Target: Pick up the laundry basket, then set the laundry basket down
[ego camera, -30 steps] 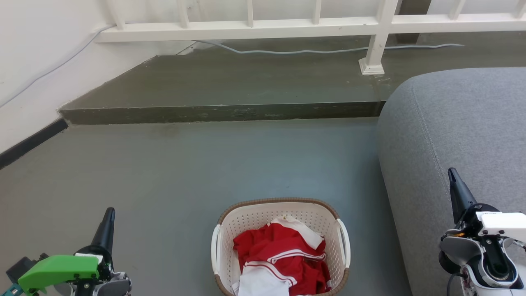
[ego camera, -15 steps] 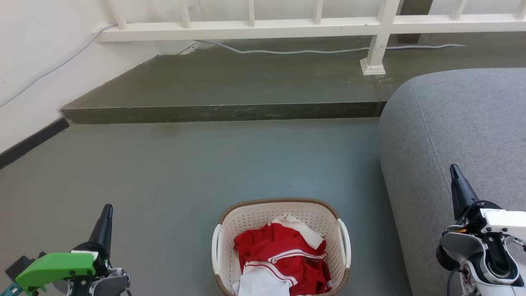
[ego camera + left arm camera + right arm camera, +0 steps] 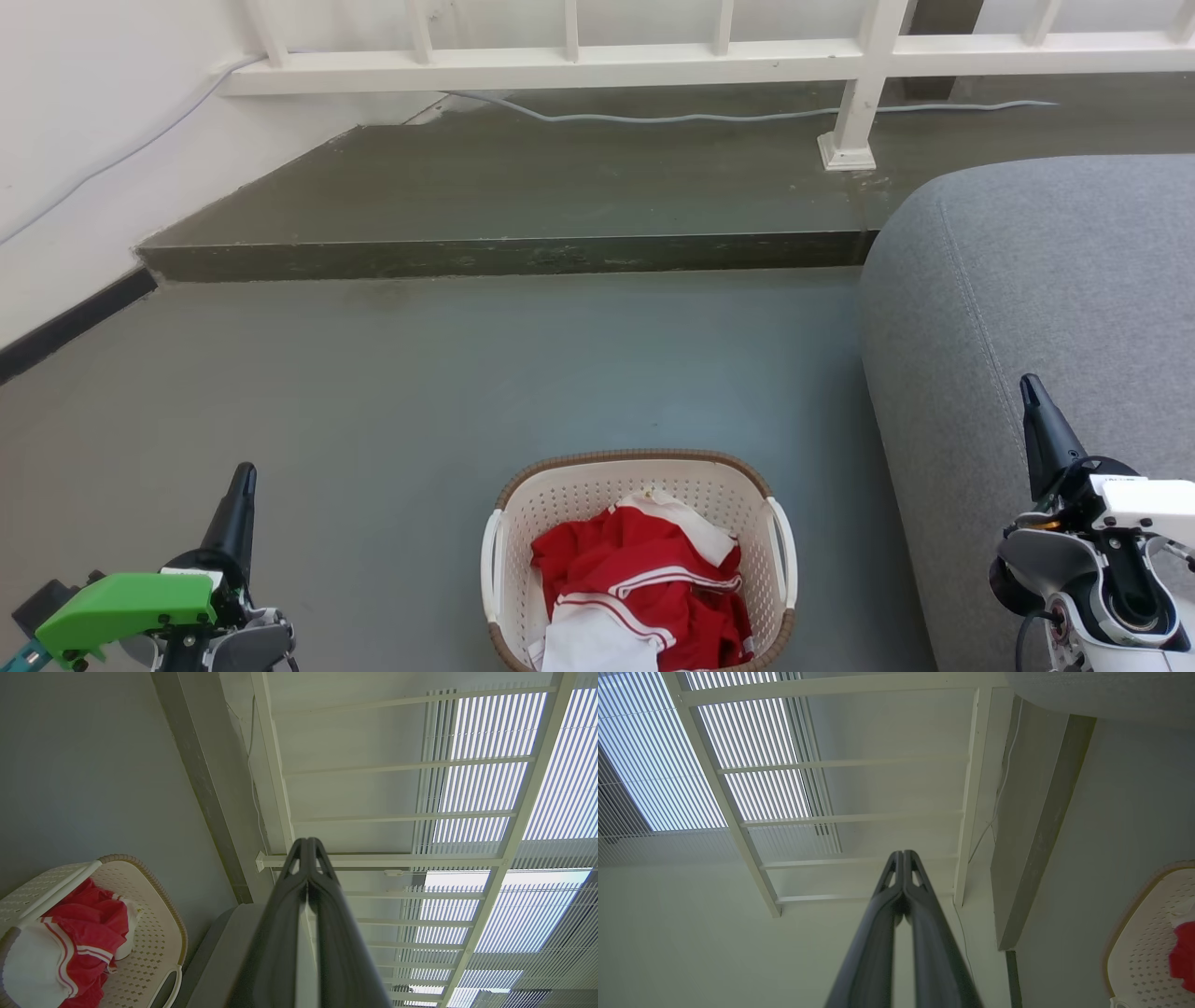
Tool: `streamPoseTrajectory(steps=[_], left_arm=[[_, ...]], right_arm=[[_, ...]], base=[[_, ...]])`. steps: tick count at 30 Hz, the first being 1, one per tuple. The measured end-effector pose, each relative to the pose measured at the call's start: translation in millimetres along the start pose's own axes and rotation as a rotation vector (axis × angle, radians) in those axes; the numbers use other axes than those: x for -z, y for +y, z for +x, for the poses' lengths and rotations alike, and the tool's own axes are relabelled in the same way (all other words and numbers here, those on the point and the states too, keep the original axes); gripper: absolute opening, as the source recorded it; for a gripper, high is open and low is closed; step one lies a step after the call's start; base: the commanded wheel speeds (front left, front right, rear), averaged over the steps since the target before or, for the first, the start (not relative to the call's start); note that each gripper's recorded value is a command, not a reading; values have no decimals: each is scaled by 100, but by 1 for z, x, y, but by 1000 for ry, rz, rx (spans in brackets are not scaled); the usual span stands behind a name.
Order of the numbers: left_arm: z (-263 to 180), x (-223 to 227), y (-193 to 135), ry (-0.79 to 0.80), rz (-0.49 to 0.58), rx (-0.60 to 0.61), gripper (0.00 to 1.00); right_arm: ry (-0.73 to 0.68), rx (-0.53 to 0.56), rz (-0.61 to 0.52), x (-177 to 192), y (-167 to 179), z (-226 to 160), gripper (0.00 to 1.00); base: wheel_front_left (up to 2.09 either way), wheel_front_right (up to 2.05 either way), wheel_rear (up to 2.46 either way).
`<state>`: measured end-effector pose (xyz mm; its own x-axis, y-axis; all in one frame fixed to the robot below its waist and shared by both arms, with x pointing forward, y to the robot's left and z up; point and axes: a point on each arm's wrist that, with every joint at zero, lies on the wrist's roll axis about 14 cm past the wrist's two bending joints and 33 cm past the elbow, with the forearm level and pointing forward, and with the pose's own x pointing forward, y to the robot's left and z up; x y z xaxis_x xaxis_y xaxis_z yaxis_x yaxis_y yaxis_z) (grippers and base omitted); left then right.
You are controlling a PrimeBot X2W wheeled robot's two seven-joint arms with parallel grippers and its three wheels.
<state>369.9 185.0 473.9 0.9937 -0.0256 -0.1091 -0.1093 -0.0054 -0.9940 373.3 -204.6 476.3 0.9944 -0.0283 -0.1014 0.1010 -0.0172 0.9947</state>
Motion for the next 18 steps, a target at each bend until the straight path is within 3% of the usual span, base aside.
streamPoseTrajectory(steps=[18], left_arm=[[2, 0, -1, 5, 0, 5, 0]], right_arm=[[-1, 3, 1, 0, -1, 0, 0]], base=[[0, 0, 0]])
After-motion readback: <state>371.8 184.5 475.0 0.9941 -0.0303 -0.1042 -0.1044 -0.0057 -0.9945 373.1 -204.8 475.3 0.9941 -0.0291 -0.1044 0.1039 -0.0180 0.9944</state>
